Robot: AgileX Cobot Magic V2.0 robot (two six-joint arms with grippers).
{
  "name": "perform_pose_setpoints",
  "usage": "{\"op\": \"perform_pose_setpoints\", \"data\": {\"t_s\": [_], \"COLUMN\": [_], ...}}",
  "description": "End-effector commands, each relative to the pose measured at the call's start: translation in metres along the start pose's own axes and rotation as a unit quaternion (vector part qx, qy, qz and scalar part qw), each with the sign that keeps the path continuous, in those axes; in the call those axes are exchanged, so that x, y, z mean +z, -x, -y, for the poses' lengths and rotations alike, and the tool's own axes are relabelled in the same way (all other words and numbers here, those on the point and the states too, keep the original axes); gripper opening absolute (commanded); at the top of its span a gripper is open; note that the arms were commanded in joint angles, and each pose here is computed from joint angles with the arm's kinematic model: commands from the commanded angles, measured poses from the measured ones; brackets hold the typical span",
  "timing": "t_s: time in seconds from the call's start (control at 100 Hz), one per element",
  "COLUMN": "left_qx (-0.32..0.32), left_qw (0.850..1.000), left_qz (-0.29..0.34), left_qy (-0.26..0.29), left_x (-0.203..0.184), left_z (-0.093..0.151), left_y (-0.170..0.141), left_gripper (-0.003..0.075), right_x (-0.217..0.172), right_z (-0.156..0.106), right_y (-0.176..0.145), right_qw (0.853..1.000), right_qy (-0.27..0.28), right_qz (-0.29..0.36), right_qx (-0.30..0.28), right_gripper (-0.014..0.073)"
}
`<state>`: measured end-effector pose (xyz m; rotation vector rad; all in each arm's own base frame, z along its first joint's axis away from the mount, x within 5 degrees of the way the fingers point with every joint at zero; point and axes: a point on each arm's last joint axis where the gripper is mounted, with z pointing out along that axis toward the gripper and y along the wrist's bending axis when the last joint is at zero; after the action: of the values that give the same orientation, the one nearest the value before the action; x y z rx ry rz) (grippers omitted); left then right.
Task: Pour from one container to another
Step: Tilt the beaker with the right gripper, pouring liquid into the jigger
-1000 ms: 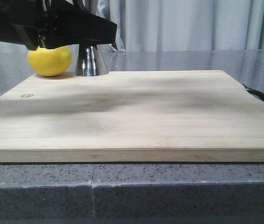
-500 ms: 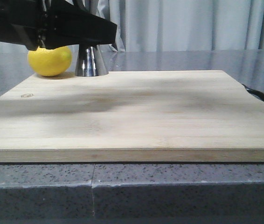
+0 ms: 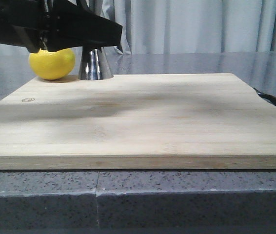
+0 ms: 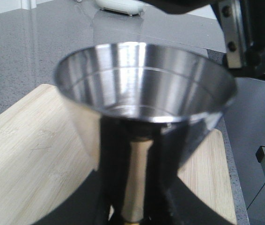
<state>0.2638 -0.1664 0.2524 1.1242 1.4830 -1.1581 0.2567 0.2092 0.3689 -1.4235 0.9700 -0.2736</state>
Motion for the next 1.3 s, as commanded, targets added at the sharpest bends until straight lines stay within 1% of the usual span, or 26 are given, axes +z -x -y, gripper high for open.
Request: {"op": "perform_pose_setpoints", "data": {"t_s": [0.0,0.36,0.56,0.77,1.29], "left_qx": [0.019,0.019,0.019,0.019,0.019], "left_qw": [0.996,0.996,0.996,0.996,0.996], "left_qz": [0.07,0.07,0.07,0.07,0.07], "left_qy": [-0.045,-0.045,-0.045,-0.045,-0.045], "left_x": [-0.0032,-0.0032,-0.0032,-0.0032,-0.0032], "left_z": [0.0144,0.0144,0.0144,0.0144,0.0144], "left_y": [0.0292,0.0292,0.0292,0.0292,0.0292], "left_gripper": [-0.0019,-0.0019,-0.0019,-0.0019,-0.0019], "right_x": [-0.0143,-0.0142,-0.0142,-0.0141,-0.014], "right_z": [0.0215,0.0203,0.0202,0.0197,0.019], "right_y": [0.0149,0.0147,0.0147,0.0139,0.0131], "right_qw": [0.999,0.998,0.997,0.996,0.994], "right_qy": [-0.034,-0.028,-0.027,-0.025,-0.021], "right_qz": [0.033,0.032,0.031,0.026,0.022], "right_qx": [-0.017,-0.054,-0.057,-0.077,-0.104], "right_gripper": [0.0222,0.0222,0.0222,0.0222,0.0222]}}
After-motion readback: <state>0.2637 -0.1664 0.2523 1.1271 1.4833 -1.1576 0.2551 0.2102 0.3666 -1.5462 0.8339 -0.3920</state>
